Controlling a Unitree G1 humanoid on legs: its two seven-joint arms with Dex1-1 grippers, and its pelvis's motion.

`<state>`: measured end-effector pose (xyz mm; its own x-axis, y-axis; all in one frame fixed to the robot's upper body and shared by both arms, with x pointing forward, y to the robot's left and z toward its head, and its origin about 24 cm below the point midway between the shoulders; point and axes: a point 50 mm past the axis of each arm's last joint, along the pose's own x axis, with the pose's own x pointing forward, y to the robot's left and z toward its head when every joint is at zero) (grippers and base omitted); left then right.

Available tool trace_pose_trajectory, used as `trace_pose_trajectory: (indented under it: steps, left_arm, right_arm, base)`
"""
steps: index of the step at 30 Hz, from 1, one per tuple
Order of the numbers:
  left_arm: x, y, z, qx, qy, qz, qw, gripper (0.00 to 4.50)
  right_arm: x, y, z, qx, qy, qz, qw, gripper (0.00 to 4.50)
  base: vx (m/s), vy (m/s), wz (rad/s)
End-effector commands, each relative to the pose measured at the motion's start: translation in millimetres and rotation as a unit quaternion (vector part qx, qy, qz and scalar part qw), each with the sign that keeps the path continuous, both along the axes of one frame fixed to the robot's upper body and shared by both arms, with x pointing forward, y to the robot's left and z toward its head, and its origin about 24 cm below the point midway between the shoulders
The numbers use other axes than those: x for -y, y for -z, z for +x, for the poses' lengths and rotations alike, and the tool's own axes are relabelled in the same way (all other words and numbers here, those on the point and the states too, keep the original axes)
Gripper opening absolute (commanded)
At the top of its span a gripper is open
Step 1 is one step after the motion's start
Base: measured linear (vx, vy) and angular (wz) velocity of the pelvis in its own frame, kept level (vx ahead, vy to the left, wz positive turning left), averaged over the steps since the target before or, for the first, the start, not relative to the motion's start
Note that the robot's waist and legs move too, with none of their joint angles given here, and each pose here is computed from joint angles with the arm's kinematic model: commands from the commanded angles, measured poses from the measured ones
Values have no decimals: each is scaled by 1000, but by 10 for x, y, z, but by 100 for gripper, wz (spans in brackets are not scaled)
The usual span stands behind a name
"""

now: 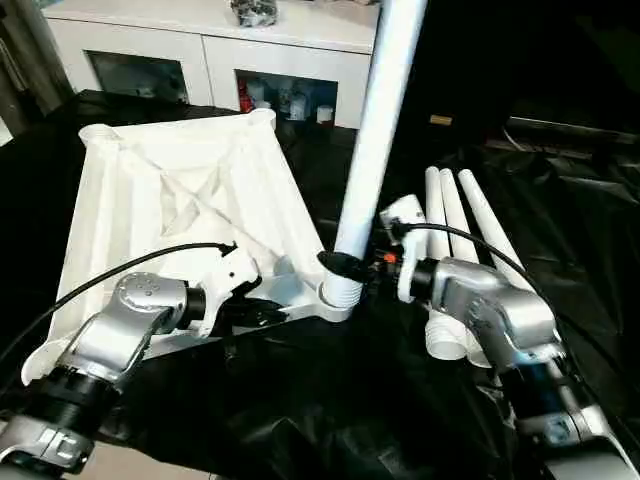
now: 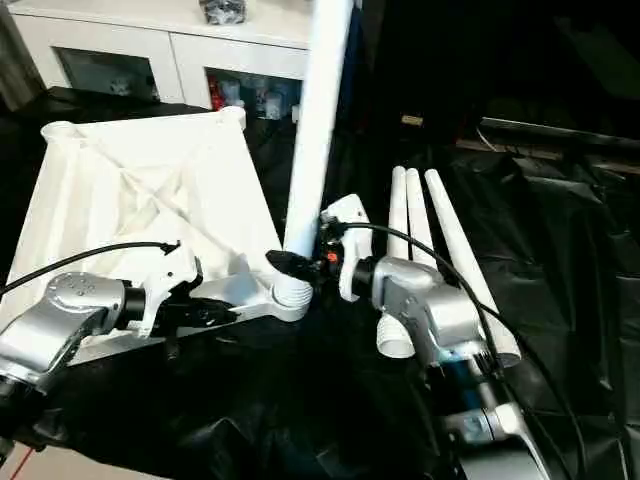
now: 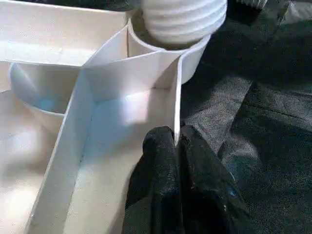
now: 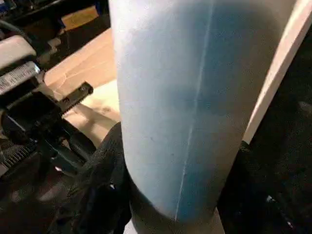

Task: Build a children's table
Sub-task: Insert table leg to table base

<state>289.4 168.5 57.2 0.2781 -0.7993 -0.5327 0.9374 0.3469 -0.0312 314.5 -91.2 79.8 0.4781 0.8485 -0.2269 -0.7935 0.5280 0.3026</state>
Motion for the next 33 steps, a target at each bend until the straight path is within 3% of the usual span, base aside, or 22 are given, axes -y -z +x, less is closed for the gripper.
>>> trace_pose_trajectory:
  steps: [1, 15, 28, 33]
  left_arm:
    - [103, -18, -2, 2, 18, -24, 1000, 0]
    - [88, 9, 7, -1, 24, -8, 1000, 0]
    - [78, 14, 84, 4, 25, 26, 999, 0]
    - [81, 10, 114, 9, 20, 27, 999, 0]
  right_arm:
    - [-8, -49, 43, 14, -1, -6, 1000, 189]
    - [-15, 94, 117, 6, 18, 5, 1000, 189]
    - [276, 610, -62, -14, 118, 45, 992, 189]
    - [332, 680, -127, 1, 127, 35, 991, 189]
  base:
    - [0, 0, 0]
    - [0, 0, 0]
    - [0, 0, 0]
    - [0, 0, 0]
